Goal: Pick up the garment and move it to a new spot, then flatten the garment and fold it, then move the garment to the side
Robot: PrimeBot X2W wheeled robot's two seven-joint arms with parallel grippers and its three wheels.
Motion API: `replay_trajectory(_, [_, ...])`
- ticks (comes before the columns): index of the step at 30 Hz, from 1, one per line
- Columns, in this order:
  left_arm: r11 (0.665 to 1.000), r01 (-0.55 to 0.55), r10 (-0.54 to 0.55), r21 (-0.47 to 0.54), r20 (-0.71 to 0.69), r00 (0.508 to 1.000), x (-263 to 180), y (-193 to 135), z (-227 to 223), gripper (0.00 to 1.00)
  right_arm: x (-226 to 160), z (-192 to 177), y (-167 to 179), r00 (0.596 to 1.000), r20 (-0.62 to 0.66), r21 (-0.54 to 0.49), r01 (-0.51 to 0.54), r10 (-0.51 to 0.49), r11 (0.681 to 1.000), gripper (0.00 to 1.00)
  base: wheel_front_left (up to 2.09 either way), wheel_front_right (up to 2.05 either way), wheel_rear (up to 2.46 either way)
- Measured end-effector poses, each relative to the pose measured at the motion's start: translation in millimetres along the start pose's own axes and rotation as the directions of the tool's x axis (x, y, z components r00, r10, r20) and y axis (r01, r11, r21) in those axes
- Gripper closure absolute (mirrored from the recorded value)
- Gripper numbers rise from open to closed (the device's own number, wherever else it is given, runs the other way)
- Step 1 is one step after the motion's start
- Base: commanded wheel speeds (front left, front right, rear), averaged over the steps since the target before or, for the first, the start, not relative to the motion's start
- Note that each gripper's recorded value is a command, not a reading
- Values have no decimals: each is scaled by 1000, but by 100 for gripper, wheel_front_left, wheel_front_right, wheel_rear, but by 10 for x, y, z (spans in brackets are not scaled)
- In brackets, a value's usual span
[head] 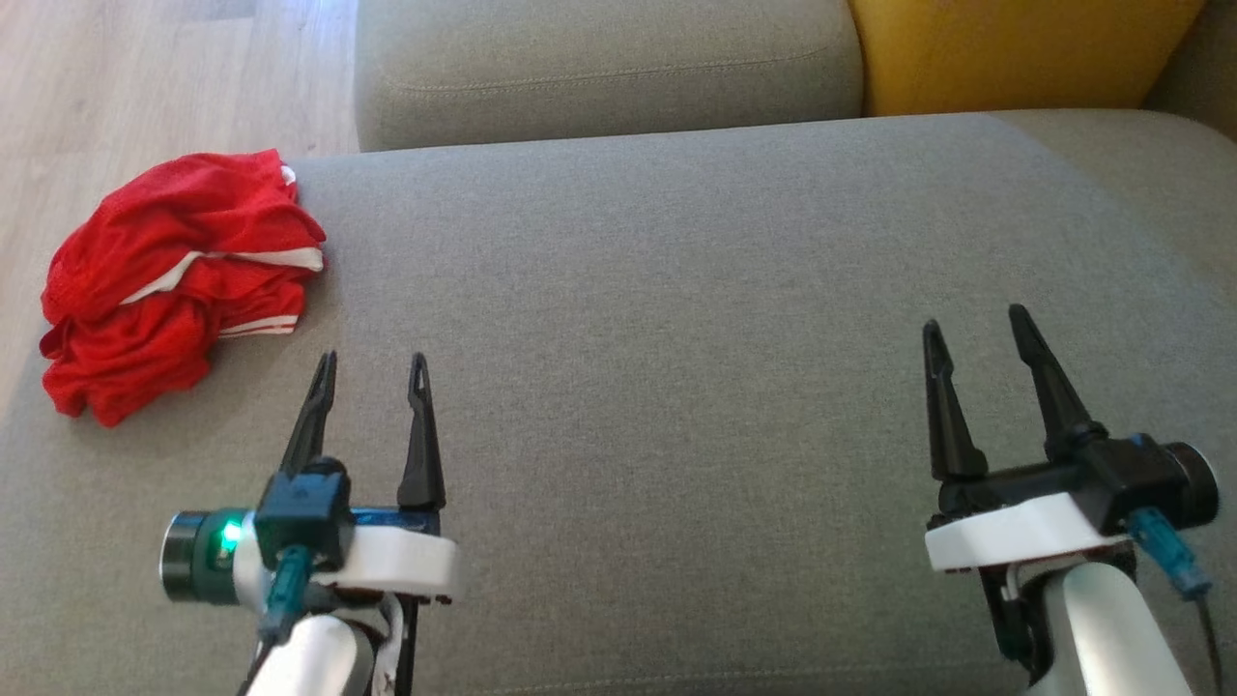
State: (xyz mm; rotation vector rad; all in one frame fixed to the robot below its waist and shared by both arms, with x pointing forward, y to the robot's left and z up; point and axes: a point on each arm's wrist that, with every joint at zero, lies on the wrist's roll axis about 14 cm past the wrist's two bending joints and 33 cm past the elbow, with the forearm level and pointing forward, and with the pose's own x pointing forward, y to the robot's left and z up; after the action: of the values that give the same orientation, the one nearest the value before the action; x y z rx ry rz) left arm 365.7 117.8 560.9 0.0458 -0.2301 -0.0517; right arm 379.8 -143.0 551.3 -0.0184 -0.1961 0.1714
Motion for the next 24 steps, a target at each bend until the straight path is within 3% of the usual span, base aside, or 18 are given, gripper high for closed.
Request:
replay_trajectory(10, [994, 13, -19, -105, -52, 998, -78, 13, -164, 0, -51, -119, -100, 998, -22, 141, 55, -52, 988, 0, 0, 0, 0])
replay_trajectory(18, [985, 18, -30, -169, -70, 997, -45, 39, -236, 0, -23, -113, -63, 999, -20, 146, 43, -40, 988, 0, 0, 0, 0])
replay_trajectory(24, [987, 18, -30, -159, -76, 997, -38, 61, -274, 0, -23, -131, -34, 999, -26, 142, 34, -31, 989, 0, 0, 0, 0])
